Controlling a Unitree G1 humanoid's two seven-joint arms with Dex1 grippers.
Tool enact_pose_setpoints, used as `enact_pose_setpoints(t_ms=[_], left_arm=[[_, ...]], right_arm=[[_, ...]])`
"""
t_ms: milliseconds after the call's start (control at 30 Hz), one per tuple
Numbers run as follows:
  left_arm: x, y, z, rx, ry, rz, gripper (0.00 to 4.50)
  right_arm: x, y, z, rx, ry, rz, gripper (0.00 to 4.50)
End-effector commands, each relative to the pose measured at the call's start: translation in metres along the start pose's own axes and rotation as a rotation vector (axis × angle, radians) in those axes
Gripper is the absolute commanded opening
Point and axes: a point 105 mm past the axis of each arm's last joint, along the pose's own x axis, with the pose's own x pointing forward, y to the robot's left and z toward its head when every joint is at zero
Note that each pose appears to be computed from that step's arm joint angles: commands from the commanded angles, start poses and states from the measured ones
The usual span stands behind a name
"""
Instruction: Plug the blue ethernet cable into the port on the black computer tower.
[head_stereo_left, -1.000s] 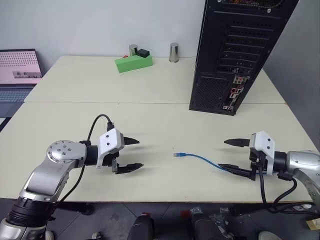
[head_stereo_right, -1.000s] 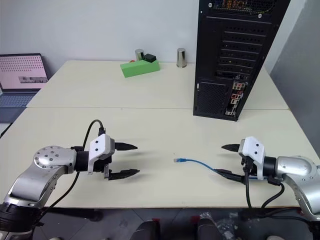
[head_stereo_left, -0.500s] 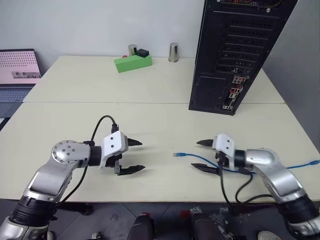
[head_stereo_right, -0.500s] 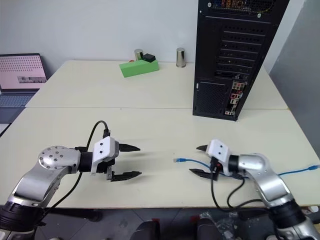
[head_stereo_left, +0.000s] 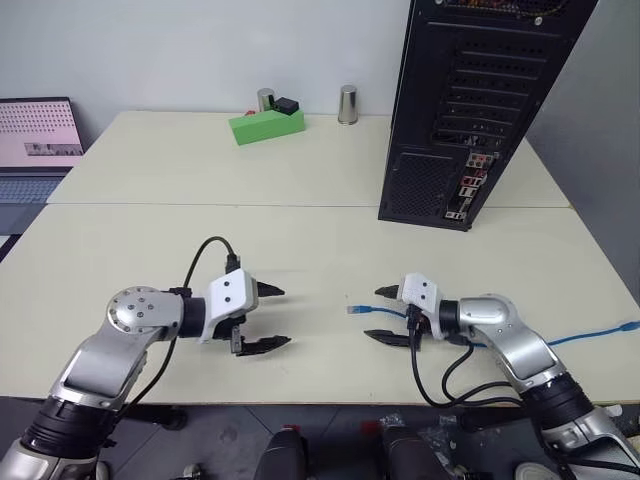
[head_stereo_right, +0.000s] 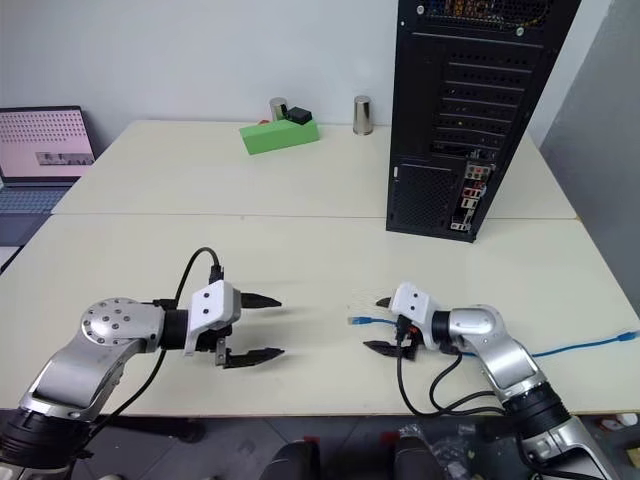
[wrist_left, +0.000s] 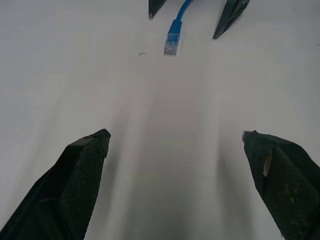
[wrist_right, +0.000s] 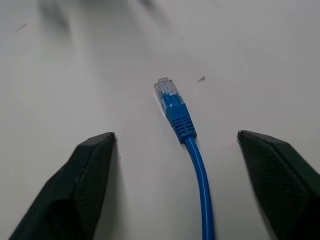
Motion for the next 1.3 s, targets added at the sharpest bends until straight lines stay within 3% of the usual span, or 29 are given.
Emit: enact_pose_setpoints(t_ms=[33, 267, 400, 500, 1033, 1133, 1300], left_arm=[[0.0, -0.001, 0.004, 0.033, 0.001, -0.024, 4.5], [0.004, 0.002, 0.005, 0.054, -0.012, -0.039, 4.5], [0.01, 0.004, 0.007, 0.076, -0.029, -0.042, 4.5], [0.022, 0.009, 0.011, 0.088, -0.062, -0.039, 4.5], [0.069, 0.013, 0.025, 0.097, -0.158, -0.152, 4.5], [0.071, 0.014, 0.027, 0.091, -0.18, -0.162, 4.06], [0.071, 0.013, 0.03, 0.088, -0.195, -0.19, 2.89]], right_arm=[[0.002, 0.0, 0.002, -0.043, 0.015, 0.012, 3.07], [0.002, -0.001, -0.004, -0.081, 0.057, 0.012, 1.65], [0.002, -0.001, -0.002, -0.111, 0.056, 0.012, 0.64], [0.002, -0.001, 0.007, -0.134, 0.04, 0.017, 0.12], [0.007, 0.013, 0.055, -0.167, -0.055, 0.029, 0.07], [0.006, 0.014, 0.057, -0.17, -0.056, 0.027, 0.07], [0.005, 0.016, 0.056, -0.178, -0.048, 0.026, 0.05]])
